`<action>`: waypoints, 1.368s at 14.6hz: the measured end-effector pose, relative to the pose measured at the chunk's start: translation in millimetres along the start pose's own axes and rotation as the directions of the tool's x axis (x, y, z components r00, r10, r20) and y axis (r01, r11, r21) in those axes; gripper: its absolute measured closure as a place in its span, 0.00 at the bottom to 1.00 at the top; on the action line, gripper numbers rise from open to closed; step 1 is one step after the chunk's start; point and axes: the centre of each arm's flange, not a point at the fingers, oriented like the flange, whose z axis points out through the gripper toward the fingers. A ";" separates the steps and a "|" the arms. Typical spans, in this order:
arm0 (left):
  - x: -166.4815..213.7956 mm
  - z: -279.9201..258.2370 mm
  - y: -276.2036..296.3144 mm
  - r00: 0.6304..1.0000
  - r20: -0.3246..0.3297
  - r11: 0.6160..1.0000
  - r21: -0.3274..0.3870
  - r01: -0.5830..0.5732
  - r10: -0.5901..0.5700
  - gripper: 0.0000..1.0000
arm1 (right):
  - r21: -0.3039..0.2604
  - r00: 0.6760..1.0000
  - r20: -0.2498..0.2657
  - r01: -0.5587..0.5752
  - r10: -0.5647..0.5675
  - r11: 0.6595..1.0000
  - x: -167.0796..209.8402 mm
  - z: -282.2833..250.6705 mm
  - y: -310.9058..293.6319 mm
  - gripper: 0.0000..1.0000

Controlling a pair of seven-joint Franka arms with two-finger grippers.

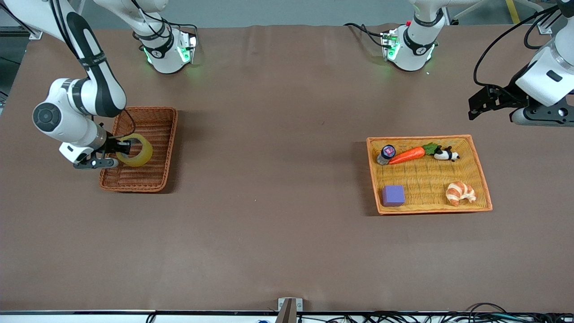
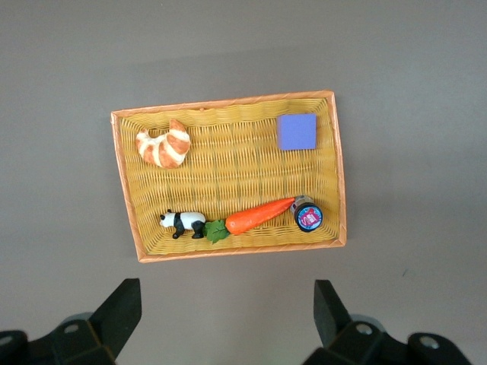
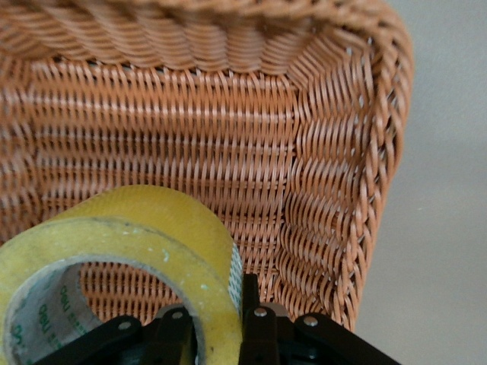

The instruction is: Move tape to another basket

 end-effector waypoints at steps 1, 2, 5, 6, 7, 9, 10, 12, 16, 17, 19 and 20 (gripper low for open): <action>0.1 -2.6 0.2 1.000 -0.005 1.000 0.000 0.000 0.000 0.00 | 0.001 1.000 -0.004 0.003 -0.003 1.000 -3.4 5.1 -0.8 0.78; 0.2 -4.5 0.3 1.000 -0.009 1.000 0.000 -0.001 0.001 0.00 | 0.002 1.000 -0.003 0.004 -0.004 1.000 -5.6 9.0 -1.8 0.78; 0.0 -5.6 0.4 1.000 -0.009 1.000 0.000 -0.001 0.001 0.00 | 0.006 1.000 0.014 0.006 -0.006 1.000 -7.6 20.4 -3.0 0.72; 0.0 -5.5 0.4 1.000 -0.009 1.000 0.000 -0.001 0.001 0.00 | 0.007 1.000 0.017 0.006 -0.006 1.000 -7.7 22.8 -3.1 0.63; 0.0 -5.4 0.4 1.000 -0.009 1.000 0.000 -0.001 0.001 0.00 | 0.007 1.000 0.017 0.006 -0.006 1.000 -7.2 22.4 -3.0 0.54; 0.3 -4.7 0.4 1.000 -0.007 1.000 0.000 -0.001 0.001 0.00 | 0.004 1.000 0.021 0.004 -0.004 1.000 -0.2 7.6 0.0 0.33; 0.6 -4.0 0.4 1.000 -0.005 1.000 -0.001 -0.001 0.001 0.00 | 0.001 1.000 0.030 0.001 -0.001 1.000 7.8 -11.5 3.5 0.25; 1.2 -2.9 0.5 1.000 -0.003 1.000 -0.001 -0.001 0.001 0.00 | -0.008 0.999 0.037 -0.015 0.015 1.000 30.5 -72.4 13.7 0.04; 1.3 -2.5 1.8 1.000 -0.002 1.000 -0.001 -0.003 0.003 0.00 | -0.026 0.996 -0.011 -0.092 0.091 0.995 62.7 -194.9 12.2 0.00; 1.3 -2.4 1.9 1.000 -0.002 1.000 -0.001 -0.004 0.004 0.00 | -0.028 0.993 -0.037 -0.111 0.110 0.993 69.0 -218.8 5.2 0.00; 1.4 -2.2 2.7 1.000 -0.002 1.000 -0.001 -0.005 0.005 0.00 | -0.031 0.988 -0.093 -0.125 0.122 0.992 76.9 -268.4 -1.6 0.00; 1.5 -1.8 3.4 1.000 -0.001 1.000 -0.001 -0.006 0.006 0.00 | -0.032 0.987 -0.100 -0.128 0.124 0.991 76.3 -296.9 -2.3 0.00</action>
